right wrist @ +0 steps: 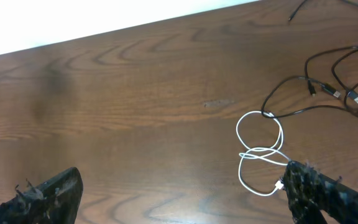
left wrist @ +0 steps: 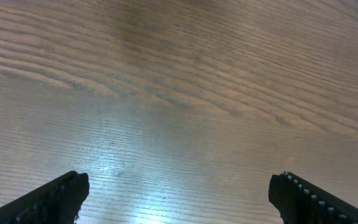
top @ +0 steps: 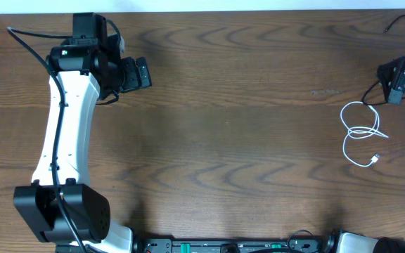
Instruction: Untangle cables
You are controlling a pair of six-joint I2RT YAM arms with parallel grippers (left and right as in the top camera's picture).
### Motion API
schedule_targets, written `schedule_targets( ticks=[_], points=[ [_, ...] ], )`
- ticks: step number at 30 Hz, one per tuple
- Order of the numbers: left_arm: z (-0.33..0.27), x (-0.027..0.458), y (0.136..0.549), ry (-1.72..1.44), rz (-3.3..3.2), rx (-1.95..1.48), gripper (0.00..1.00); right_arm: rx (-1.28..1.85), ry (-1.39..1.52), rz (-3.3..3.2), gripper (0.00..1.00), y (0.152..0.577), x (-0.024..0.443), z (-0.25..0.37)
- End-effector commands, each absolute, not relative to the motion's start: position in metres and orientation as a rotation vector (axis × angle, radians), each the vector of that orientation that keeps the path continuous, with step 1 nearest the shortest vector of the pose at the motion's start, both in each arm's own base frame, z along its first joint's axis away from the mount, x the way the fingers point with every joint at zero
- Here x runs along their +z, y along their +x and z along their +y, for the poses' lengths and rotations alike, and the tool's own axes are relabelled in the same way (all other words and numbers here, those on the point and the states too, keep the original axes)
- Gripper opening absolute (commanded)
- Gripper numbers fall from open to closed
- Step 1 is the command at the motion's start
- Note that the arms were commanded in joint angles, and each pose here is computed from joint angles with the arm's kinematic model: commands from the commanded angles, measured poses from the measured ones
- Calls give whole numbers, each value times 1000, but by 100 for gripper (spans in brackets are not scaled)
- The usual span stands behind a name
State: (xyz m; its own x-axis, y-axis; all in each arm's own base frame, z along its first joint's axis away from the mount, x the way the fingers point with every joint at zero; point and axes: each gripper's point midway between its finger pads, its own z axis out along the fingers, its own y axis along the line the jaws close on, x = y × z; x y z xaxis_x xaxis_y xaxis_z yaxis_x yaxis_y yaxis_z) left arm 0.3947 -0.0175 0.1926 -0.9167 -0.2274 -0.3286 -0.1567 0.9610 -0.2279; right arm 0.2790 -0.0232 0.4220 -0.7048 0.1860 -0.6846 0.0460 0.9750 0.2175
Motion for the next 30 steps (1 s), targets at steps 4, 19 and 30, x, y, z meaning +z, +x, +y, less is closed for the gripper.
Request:
schedule_targets(
  ticks=[4,19,30],
  points=[
    [-18,189,394,-287,2767,-282,98,222,143,2346,99,277,423,-22],
    [-18,189,394,-288,2767,-282,98,268,-31,2356,99,268,419,18],
    [-18,189,394,-288,2767,-282,98,150,-87,2036,99,252,411,19]
  ],
)
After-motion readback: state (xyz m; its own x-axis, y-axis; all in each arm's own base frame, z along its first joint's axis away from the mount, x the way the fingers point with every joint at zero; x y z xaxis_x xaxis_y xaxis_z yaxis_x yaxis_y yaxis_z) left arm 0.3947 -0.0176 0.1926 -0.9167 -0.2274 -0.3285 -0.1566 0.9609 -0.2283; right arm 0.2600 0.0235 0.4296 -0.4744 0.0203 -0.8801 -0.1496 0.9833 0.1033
